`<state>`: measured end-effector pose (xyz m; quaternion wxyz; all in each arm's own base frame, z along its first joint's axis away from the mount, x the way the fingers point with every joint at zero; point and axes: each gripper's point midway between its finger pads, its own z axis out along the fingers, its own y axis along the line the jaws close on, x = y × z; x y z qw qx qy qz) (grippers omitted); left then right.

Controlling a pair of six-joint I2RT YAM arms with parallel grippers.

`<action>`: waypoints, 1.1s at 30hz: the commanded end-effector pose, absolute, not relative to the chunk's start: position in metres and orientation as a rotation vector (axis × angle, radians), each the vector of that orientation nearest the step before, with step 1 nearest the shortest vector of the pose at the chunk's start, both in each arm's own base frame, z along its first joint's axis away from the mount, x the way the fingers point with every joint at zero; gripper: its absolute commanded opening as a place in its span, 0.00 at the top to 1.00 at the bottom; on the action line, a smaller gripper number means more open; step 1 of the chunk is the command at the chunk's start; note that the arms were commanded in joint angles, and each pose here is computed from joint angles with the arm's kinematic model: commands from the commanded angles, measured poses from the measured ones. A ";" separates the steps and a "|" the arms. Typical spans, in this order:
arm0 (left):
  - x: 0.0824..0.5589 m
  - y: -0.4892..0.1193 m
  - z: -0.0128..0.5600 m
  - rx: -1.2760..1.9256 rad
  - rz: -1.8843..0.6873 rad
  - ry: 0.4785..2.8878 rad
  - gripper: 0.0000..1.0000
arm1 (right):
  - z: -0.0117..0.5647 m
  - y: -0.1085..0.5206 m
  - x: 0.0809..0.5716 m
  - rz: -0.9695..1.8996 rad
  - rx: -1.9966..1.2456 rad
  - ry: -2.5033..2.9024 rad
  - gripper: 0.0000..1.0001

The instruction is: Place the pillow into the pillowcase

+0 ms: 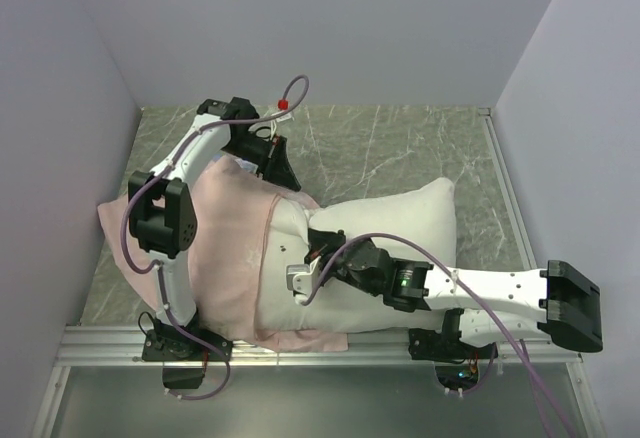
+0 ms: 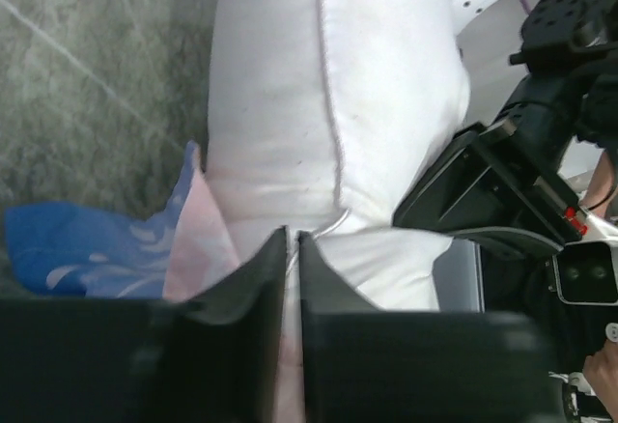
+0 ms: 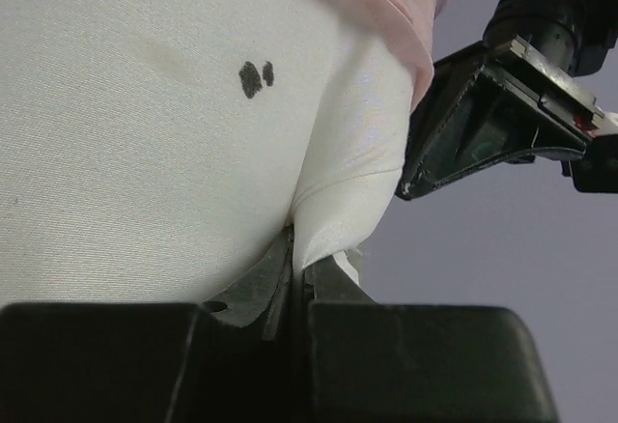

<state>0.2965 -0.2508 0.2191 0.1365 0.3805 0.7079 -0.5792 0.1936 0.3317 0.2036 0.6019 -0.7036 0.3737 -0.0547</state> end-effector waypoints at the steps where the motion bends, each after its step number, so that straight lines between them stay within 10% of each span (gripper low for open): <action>1: 0.286 -0.265 0.248 1.131 -1.741 1.950 0.93 | 0.216 0.337 0.183 -0.104 -1.610 0.796 1.00; 7: 0.286 -0.262 0.252 1.178 -1.640 1.955 1.00 | 0.216 0.337 0.175 -0.106 -1.616 0.770 1.00; 8: 0.294 -0.260 0.248 1.171 -1.584 1.982 0.64 | 0.215 0.336 0.173 -0.105 -1.621 0.762 1.00; 11: 0.333 -0.237 0.240 1.078 -1.310 2.066 0.01 | 0.213 0.335 0.163 -0.104 -1.635 0.724 1.00; 25: 0.271 -0.210 0.211 1.193 -1.354 2.223 0.01 | 0.207 0.336 0.146 -0.099 -1.669 0.660 1.00; 28: 0.263 -0.222 0.216 1.164 -1.448 2.217 0.13 | 0.206 0.335 0.145 -0.099 -1.677 0.653 1.00; 33: 0.256 -0.244 0.228 1.153 -1.584 2.163 0.65 | 0.208 0.337 0.142 -0.093 -1.677 0.637 1.00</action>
